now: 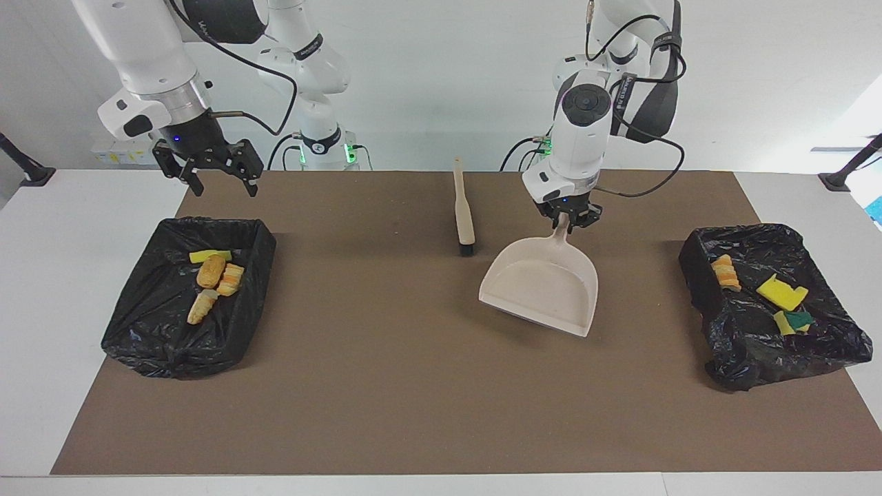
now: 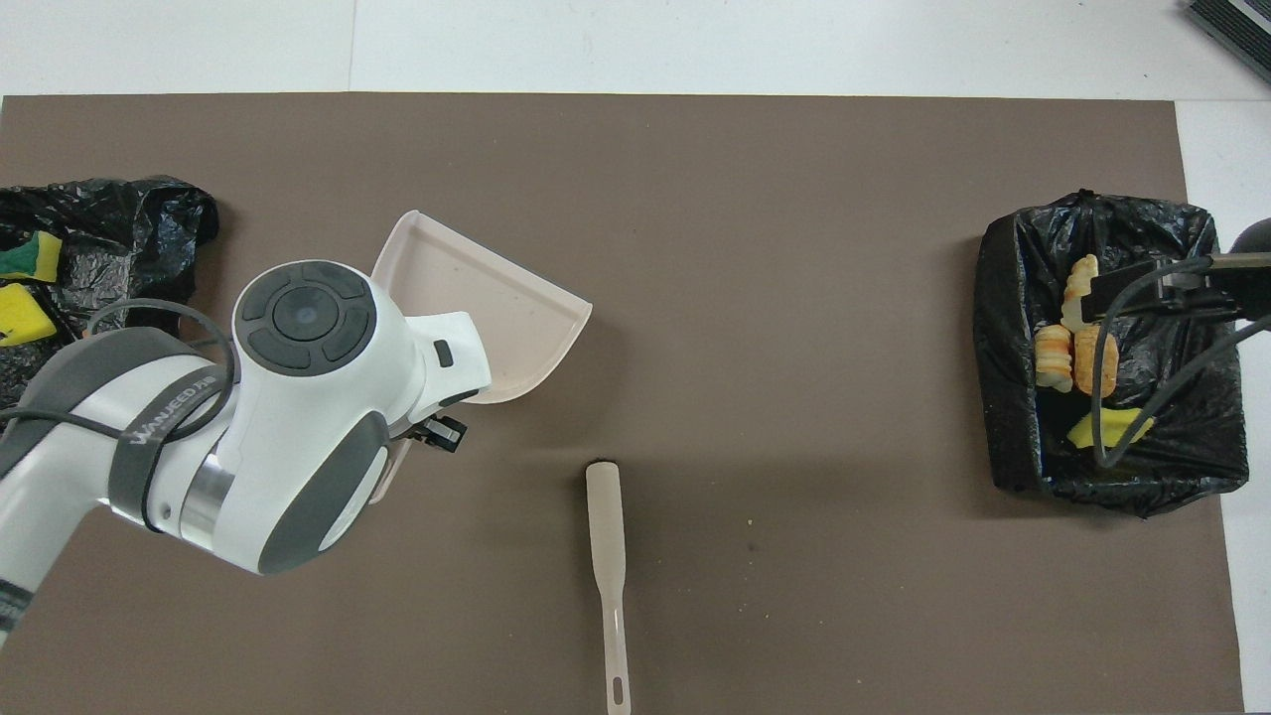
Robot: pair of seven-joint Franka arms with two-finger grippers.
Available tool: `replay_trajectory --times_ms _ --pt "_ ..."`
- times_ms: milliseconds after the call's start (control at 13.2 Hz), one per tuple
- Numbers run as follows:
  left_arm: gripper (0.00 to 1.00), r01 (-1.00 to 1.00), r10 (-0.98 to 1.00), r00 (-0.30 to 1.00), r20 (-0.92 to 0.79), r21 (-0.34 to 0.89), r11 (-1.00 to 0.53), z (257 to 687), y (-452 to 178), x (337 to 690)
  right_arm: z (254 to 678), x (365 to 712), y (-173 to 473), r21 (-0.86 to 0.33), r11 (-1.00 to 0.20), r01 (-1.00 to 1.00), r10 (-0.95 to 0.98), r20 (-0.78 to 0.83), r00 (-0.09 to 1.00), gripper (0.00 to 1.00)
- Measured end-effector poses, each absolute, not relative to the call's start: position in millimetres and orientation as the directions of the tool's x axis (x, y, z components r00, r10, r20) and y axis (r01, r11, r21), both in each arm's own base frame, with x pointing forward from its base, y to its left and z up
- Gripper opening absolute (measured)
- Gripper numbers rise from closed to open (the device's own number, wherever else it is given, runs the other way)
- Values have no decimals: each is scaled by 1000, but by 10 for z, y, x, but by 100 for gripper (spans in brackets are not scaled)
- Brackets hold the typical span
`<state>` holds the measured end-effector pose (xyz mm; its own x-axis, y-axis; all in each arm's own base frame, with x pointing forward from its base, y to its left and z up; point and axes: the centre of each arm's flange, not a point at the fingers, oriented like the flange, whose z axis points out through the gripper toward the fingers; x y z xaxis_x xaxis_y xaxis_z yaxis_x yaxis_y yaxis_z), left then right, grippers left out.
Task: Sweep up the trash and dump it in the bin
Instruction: 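Bring the empty dustpan back and lower it onto the mat with the left gripper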
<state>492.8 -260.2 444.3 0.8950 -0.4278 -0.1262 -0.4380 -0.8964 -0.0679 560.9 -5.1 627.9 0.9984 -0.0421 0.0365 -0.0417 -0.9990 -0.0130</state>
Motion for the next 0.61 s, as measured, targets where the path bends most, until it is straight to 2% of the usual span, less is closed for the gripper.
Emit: replay_trajectory --times_ms 607 --pt "31 -213 -215 973 -79 35 -977 4117 -3550 5131 6278 5609 -51 -13 -999 -42 -42 36 998 100"
